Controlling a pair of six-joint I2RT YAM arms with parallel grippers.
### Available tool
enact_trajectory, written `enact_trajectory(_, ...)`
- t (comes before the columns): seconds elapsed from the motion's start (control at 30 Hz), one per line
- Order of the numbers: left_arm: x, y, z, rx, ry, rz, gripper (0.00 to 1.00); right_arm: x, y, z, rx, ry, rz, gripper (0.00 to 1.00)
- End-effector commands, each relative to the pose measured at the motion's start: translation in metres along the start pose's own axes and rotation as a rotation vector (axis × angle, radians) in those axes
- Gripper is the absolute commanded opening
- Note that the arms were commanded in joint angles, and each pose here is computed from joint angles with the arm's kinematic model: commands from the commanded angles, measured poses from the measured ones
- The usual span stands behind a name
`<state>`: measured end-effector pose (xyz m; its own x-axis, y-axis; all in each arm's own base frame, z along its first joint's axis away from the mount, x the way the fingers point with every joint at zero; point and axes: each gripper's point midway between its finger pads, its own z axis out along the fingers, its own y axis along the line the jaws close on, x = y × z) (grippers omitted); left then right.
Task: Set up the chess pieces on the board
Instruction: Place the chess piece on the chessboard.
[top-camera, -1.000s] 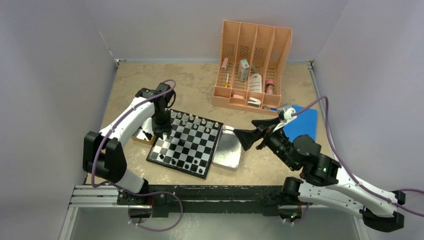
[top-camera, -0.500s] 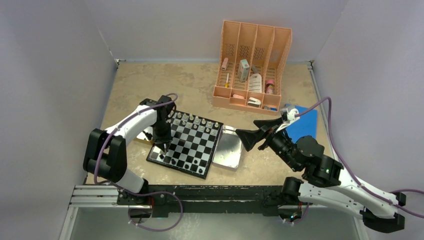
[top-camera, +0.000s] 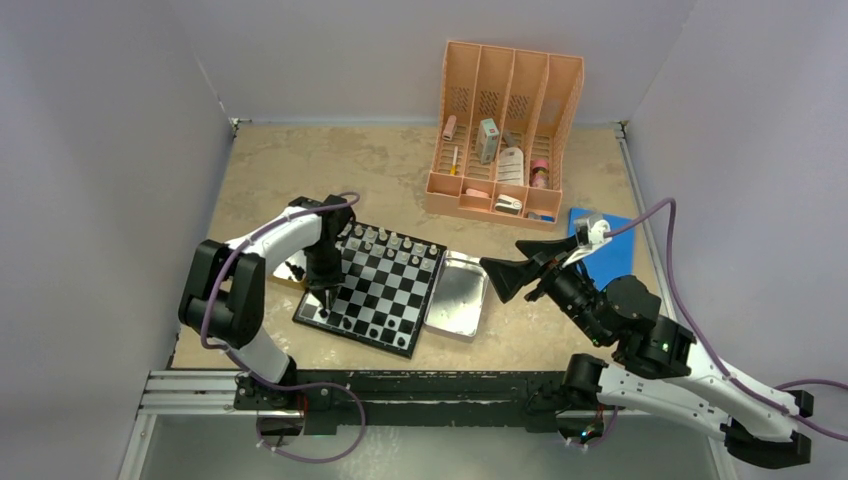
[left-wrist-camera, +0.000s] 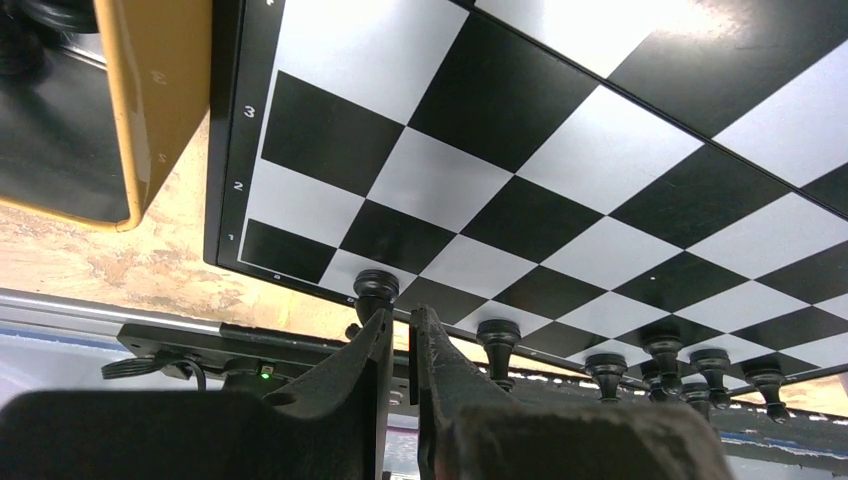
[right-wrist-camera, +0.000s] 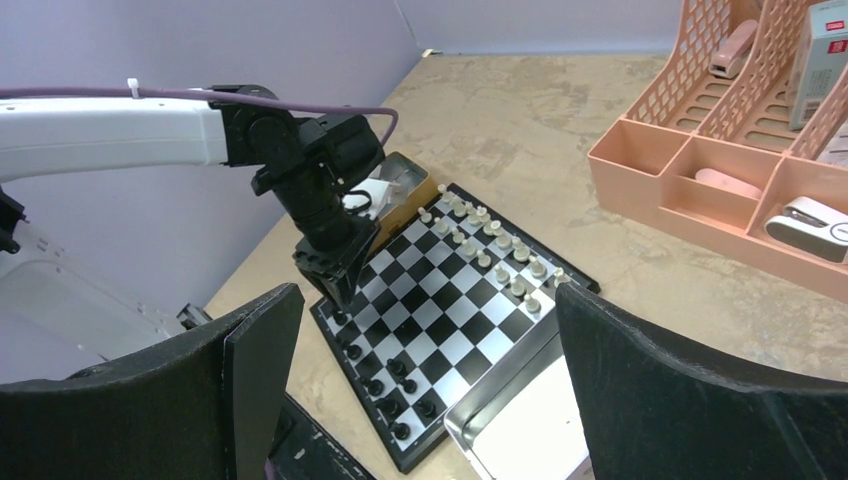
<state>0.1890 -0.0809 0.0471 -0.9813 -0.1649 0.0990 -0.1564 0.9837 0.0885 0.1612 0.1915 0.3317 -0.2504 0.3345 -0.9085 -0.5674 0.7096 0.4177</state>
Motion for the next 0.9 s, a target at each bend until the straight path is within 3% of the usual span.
enact_trajectory(0.0,-0.006,0.003,-0.005,-0.025,-0.014,-0.032,0.11,-0.028,0.003,-0.006,-0.005,-0.073,0.019,0.99)
enact_trajectory(0.87,0.008,0.016,0.004,-0.084,0.034,-0.034,0.09,-0.027,0.004,-0.006,-0.005,-0.073,0.012,0.99)
